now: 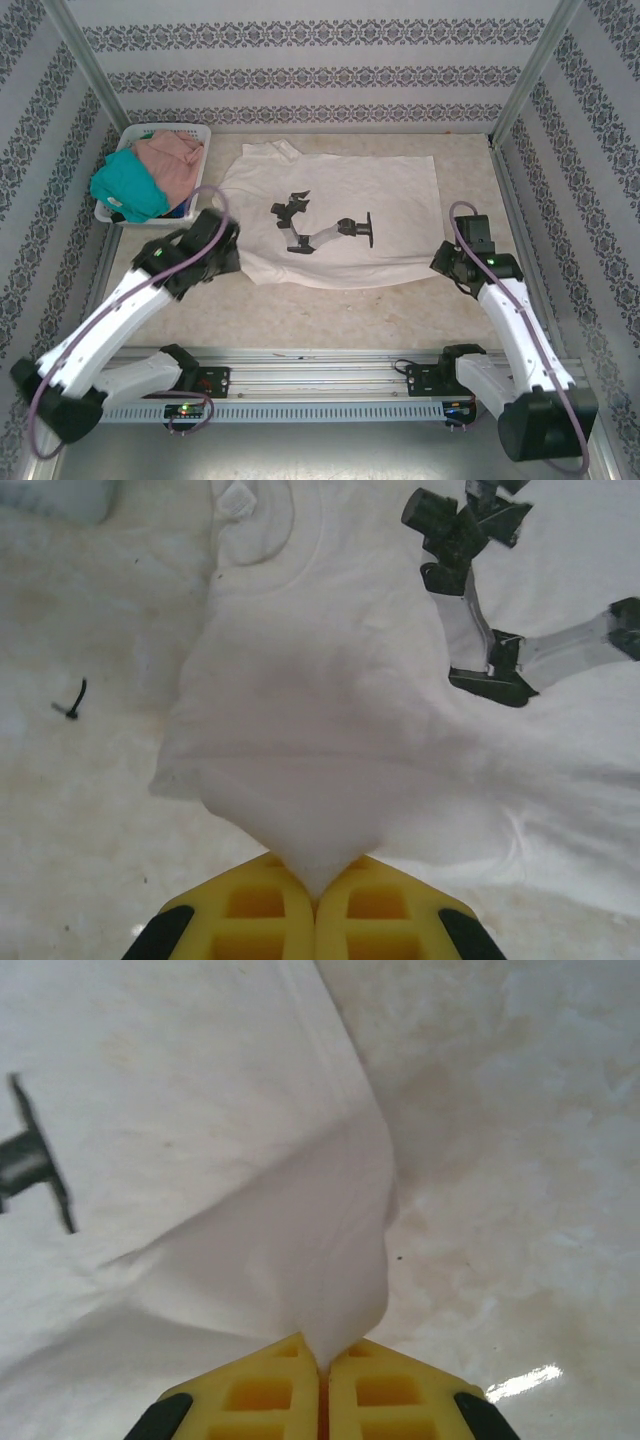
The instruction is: Fold and stack the t-shirts
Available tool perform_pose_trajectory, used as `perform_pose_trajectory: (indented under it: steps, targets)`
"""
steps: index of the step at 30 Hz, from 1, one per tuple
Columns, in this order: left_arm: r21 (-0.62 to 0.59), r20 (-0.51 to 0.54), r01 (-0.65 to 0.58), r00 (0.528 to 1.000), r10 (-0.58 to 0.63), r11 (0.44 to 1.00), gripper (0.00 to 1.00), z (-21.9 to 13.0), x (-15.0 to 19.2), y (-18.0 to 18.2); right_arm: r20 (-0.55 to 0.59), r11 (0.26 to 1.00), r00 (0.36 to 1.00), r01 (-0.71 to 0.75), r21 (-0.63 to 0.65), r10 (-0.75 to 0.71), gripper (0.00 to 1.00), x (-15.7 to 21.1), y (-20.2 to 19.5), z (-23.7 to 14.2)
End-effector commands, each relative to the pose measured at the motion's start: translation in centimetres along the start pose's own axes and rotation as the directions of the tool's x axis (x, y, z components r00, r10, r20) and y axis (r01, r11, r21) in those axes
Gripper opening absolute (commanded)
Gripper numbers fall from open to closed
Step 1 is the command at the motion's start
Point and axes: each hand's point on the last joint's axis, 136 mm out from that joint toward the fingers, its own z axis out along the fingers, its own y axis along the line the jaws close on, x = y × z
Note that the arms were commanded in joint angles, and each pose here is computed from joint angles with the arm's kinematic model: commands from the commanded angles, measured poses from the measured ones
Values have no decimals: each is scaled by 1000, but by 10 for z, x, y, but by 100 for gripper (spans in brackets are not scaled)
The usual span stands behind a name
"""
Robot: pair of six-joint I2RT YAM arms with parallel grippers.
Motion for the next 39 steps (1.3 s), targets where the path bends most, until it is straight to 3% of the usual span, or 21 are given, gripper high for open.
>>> perform_pose_trajectory:
  steps: [1,8,16,26,31,37,39]
  targets:
    - [-45,-1,-89,996,89,995,0,29,-33,-10,47,997,999,22,74,-25,11,-25,-1,8]
    - [-80,-118,-139,985,130,987,0,99,-86,-20,-22,993,999,50,107,-48,14,-55,14,49]
    - [-127,-234,-205,957,172,970,0,168,-114,-23,-87,987,994,81,141,-69,19,-76,24,87]
    - [-184,-259,-217,952,166,959,0,199,-147,-7,-132,980,987,116,160,-96,24,-79,30,106]
    - [-193,-283,-162,954,103,968,0,220,-150,8,-129,980,984,140,140,-122,43,-71,33,97]
    - [-164,-328,-144,941,84,976,0,242,-138,9,-114,986,982,156,55,-149,47,-56,44,88]
    - [-160,-347,-147,934,84,976,10,248,-134,9,-132,983,978,171,63,-161,47,-49,44,93]
